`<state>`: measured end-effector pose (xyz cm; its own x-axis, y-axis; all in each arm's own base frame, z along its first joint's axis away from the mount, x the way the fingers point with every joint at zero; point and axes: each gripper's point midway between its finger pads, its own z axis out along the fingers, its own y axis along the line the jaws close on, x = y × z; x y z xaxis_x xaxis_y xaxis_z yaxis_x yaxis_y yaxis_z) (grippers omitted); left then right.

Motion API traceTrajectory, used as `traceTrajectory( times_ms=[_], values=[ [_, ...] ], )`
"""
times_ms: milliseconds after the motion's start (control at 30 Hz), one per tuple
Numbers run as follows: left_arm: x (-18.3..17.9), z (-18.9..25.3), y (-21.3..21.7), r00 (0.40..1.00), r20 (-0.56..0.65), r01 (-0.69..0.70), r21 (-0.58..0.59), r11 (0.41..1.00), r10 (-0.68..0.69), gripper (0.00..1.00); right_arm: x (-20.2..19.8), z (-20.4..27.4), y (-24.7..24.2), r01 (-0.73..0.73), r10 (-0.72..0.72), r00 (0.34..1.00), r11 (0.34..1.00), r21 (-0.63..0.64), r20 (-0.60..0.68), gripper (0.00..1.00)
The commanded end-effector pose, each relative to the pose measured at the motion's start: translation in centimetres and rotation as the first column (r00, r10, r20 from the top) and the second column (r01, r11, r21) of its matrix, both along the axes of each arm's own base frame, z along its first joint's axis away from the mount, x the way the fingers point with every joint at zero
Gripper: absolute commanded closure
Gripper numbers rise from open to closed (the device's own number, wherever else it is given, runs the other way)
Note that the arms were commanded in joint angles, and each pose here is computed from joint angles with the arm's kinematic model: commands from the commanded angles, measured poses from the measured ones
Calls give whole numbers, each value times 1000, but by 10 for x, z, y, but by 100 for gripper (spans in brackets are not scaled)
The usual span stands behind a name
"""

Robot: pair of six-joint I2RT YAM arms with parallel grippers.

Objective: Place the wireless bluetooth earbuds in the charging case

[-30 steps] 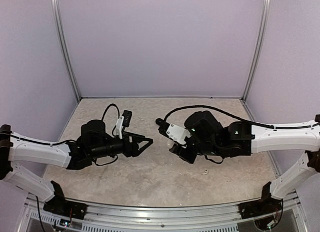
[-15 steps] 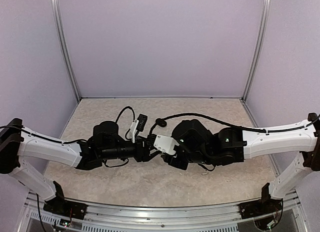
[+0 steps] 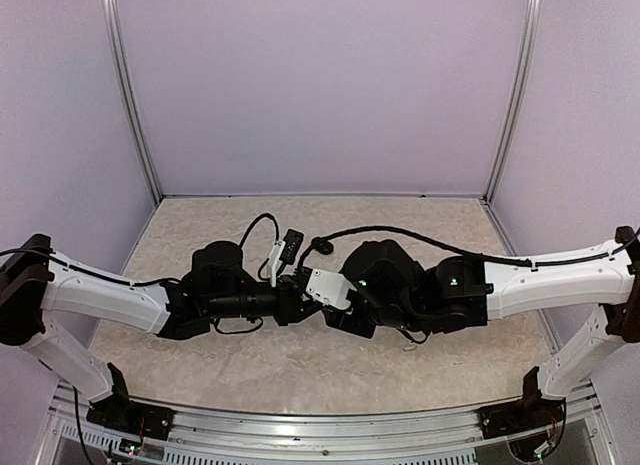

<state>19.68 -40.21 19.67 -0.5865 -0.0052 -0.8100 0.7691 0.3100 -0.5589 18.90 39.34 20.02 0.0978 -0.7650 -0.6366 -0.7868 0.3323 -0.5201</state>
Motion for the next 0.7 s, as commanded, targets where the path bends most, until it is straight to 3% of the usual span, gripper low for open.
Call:
traceTrajectory(
  times_ms=[0, 167, 300, 367, 467, 667],
  values=[
    [0, 9, 0, 999, 38, 21, -13, 1000, -21, 91, -4, 18, 5, -9, 9, 1000, 998, 68, 5, 35],
    [-8, 19, 10, 990, 128, 61, -16, 998, -58, 93, -29, 36, 0, -97, 112, 991, 980, 173, -75, 11],
    [-17, 31, 23, 970, 234, 79, -28, 996, -70, 92, -54, 57, -9, -188, 238, 961, 935, 300, -141, 6],
    [-25, 39, 30, 952, 296, 95, -44, 994, -78, 92, -60, 65, -14, -213, 289, 941, 910, 355, -177, 8],
    [-46, 50, 37, 901, 421, 144, -58, 988, -107, 91, -68, 76, -18, -248, 377, 893, 868, 430, -247, 19],
    [-80, 69, 46, 798, 593, 188, -83, 979, -102, 91, -90, 80, -9, -330, 507, 799, 820, 467, -325, 33]
  ],
)
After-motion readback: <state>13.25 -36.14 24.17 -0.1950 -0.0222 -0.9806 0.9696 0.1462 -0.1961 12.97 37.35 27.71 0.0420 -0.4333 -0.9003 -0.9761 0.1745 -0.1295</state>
